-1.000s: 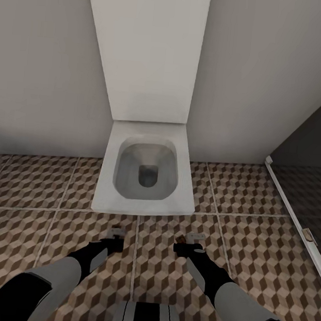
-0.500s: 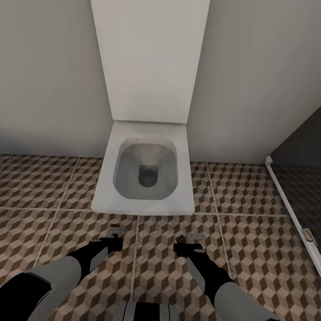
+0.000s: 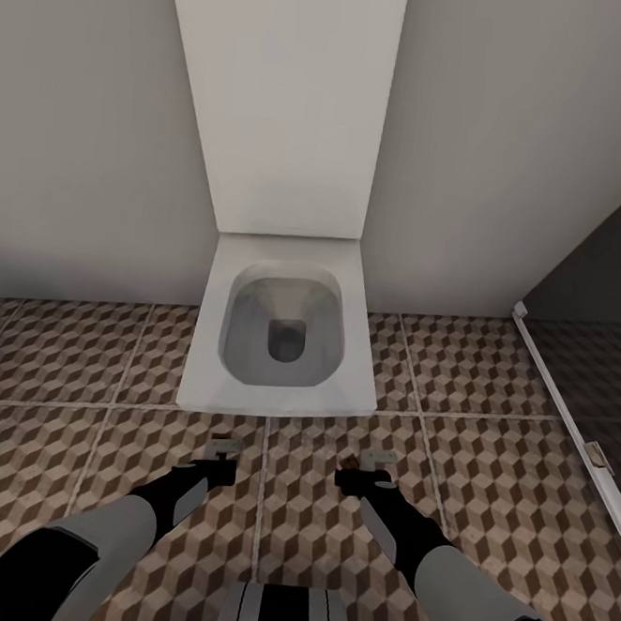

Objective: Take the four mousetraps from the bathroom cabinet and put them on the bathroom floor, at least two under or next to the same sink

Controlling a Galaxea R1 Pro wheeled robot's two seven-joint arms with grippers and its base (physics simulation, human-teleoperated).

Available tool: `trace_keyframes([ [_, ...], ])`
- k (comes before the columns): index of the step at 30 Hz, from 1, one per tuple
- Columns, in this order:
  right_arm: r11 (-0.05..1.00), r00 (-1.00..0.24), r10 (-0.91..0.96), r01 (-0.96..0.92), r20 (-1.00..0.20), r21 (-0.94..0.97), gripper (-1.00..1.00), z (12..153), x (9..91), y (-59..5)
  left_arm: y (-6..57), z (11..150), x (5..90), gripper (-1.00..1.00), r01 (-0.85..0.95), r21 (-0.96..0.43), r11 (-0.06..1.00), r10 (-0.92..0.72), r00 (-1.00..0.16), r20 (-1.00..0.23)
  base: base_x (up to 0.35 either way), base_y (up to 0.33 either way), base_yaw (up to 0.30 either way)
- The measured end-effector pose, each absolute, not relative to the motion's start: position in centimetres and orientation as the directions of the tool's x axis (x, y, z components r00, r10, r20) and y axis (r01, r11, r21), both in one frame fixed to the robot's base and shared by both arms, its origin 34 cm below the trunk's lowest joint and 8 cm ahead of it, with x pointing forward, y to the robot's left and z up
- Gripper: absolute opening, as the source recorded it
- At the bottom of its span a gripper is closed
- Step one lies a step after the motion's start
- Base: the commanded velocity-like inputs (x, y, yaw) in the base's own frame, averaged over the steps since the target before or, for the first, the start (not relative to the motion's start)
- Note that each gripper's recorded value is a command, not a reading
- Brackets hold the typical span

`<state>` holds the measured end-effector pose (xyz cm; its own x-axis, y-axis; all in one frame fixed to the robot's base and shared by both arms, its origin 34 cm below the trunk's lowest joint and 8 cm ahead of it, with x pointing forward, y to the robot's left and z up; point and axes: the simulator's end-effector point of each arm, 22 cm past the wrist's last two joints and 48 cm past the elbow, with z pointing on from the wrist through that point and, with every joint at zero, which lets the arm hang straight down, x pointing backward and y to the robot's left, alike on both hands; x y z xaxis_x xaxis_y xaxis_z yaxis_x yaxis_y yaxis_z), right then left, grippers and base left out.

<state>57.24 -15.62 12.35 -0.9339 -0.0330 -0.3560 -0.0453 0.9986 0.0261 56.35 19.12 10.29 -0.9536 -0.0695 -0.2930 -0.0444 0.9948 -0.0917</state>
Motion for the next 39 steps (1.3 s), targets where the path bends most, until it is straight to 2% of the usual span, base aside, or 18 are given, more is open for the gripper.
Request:
trace_keyframes([
  [17, 0.992, -0.931, -0.031, -0.073, -0.363, 0.103, 1.0, 12.5, 57.3, -13.8, 19.1, 10.2, 56.3, -1.0, -0.044, -0.092, 0.995, -0.07, -0.953, -0.294, 0.0, 0.0, 0.0],
  [39, 0.991, -0.941, -0.032, -0.073, -0.337, 0.109, 1.0, 11.2, 56.2, -13.7, 19.1, 9.0, 55.4, -1.0, -0.046, -0.094, 0.994, -0.071, -0.958, -0.277, 0.0, 0.0, 0.0],
])
